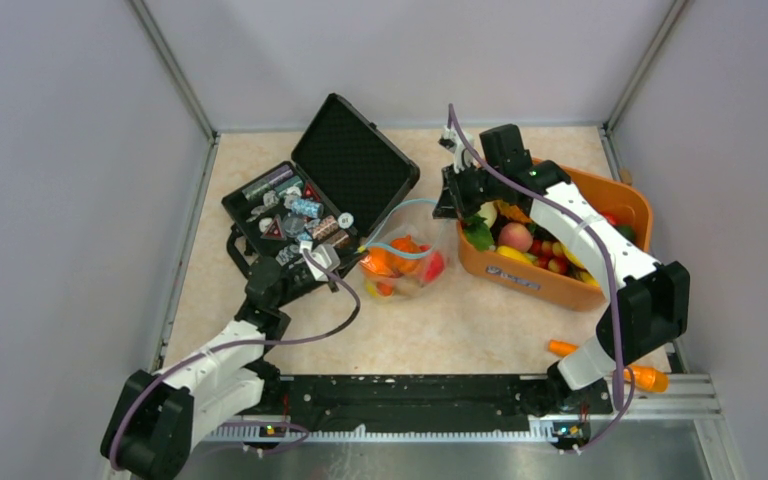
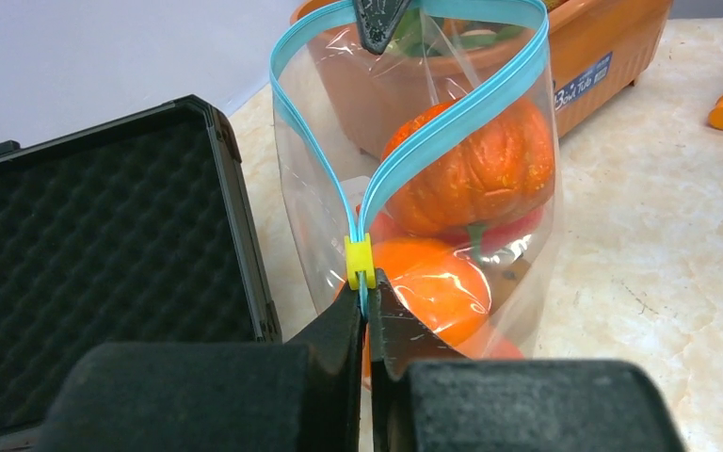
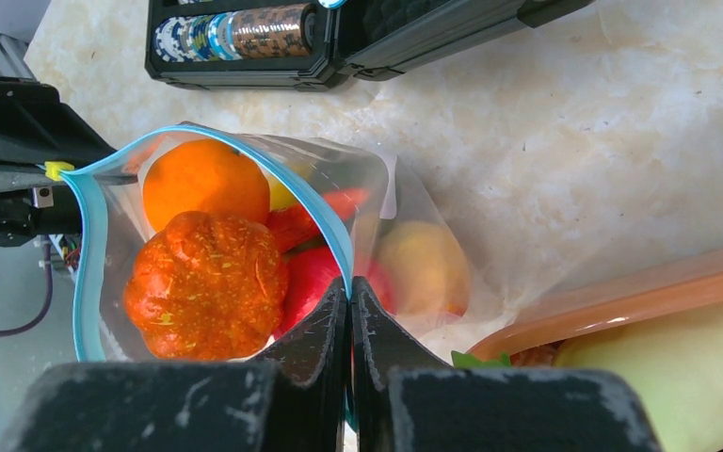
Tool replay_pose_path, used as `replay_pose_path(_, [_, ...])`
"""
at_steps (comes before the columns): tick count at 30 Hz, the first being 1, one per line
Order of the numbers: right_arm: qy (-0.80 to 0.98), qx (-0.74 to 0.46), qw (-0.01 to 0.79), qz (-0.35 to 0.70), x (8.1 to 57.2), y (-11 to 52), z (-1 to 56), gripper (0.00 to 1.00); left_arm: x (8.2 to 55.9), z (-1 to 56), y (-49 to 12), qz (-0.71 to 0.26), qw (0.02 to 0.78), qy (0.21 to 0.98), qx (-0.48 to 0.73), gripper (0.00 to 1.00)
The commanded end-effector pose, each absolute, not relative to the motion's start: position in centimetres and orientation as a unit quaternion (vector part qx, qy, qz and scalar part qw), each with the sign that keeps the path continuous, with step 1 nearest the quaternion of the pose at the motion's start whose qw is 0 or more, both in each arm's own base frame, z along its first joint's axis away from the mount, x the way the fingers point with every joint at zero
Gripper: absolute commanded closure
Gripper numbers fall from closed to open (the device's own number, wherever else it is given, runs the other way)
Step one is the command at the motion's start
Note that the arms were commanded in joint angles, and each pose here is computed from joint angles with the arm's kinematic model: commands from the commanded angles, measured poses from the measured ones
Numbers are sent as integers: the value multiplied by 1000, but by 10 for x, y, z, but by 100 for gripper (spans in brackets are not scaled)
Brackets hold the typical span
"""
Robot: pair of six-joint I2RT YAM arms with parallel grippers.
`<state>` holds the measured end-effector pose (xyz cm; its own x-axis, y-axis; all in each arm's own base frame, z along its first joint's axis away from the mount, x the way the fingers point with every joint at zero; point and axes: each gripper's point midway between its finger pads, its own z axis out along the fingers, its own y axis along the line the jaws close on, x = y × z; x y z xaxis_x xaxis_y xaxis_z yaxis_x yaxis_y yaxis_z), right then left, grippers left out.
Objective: Place the food in the zip-top bag and seal the zipper
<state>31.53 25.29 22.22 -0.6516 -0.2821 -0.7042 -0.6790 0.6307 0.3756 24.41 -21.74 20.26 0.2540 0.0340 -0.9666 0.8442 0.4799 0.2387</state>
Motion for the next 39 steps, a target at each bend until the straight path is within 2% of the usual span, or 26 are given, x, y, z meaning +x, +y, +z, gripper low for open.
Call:
replay_pose_path(1, [827, -293, 346, 332, 321, 254, 255, 99, 251, 221, -216, -282, 698, 511, 415, 100])
replay_pose_path(4, [828, -292, 348, 328, 322, 252, 256, 94, 250, 223, -215, -278, 701, 509, 416, 100])
replay_pose_path(5, [828, -293, 348, 327, 321, 252, 256, 88, 250, 224, -215, -277, 701, 507, 417, 100])
replay_pose_path(7, [826, -295, 354, 326, 322, 251, 260, 66, 248, 227, -216, -279, 703, 504, 418, 100])
replay_pose_path(8, [821, -299, 363, 323, 322, 250, 266, 59, 246, 230, -217, -285, 703, 500, 419, 100])
replay_pose_path(10, [798, -318, 399, 321, 321, 249, 287, 50, 242, 237, -218, -294, 700, 497, 420, 100])
replay_pose_path(14, [702, -391, 494, 333, 301, 251, 338, 39, 235, 243, -222, -309, 688, 491, 435, 100])
replay_pose_path(17, [623, -434, 553, 343, 277, 254, 373, 36, 231, 245, -225, -320, 680, 488, 444, 100])
replay_pose_path(20, [562, -488, 572, 344, 248, 270, 381, 35, 226, 247, -229, -334, 671, 483, 453, 100])
replay_pose_path(24, [541, -551, 559, 302, 227, 302, 350, 40, 224, 249, -232, -343, 656, 486, 464, 100])
replay_pose_path(26, [544, -568, 554, 273, 228, 315, 333, 46, 223, 249, -231, -343, 655, 488, 464, 100])
replay_pose_path(32, [493, -585, 581, 276, 223, 340, 321, 51, 223, 245, -231, -345, 649, 497, 461, 100])
replay_pose_path(39, [449, -633, 559, 292, 209, 359, 305, 58, 221, 245, -229, -341, 648, 499, 463, 100])
